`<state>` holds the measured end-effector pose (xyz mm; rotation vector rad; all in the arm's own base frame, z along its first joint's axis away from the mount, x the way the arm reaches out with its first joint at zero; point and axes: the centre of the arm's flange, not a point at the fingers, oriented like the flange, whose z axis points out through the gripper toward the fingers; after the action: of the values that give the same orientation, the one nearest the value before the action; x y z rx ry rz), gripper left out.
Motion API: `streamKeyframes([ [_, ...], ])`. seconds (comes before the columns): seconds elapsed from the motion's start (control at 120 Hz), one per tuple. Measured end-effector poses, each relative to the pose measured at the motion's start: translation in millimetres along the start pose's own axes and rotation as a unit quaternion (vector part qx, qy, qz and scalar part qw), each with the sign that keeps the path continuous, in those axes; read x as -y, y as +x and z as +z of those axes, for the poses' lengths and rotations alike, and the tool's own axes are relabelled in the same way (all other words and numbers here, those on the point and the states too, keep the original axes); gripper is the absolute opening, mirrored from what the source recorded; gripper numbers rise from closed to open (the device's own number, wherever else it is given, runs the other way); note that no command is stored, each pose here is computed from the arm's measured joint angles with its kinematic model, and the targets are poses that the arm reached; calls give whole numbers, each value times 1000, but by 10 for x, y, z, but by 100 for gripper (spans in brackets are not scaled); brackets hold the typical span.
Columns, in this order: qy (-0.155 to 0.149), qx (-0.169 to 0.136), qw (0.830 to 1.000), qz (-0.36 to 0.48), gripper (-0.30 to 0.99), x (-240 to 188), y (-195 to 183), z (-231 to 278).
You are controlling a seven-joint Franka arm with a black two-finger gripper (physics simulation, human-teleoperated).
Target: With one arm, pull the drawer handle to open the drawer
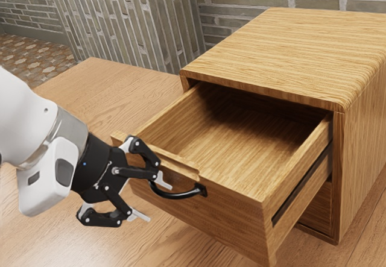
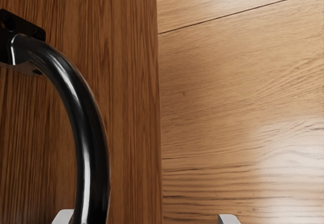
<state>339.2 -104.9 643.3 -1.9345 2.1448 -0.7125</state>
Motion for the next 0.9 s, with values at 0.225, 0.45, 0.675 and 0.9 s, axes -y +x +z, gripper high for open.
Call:
streamKeyframes([
  [0.225,0,1,1000,0,17,-157,30,-90],
  [0.45,-4,10,1000,-1,25,-221,113,-94],
  [0.675,-8,10,1000,-9,30,-240,155,-83],
  [0.9,0,8,1000,-9,17,-330,199,-197],
])
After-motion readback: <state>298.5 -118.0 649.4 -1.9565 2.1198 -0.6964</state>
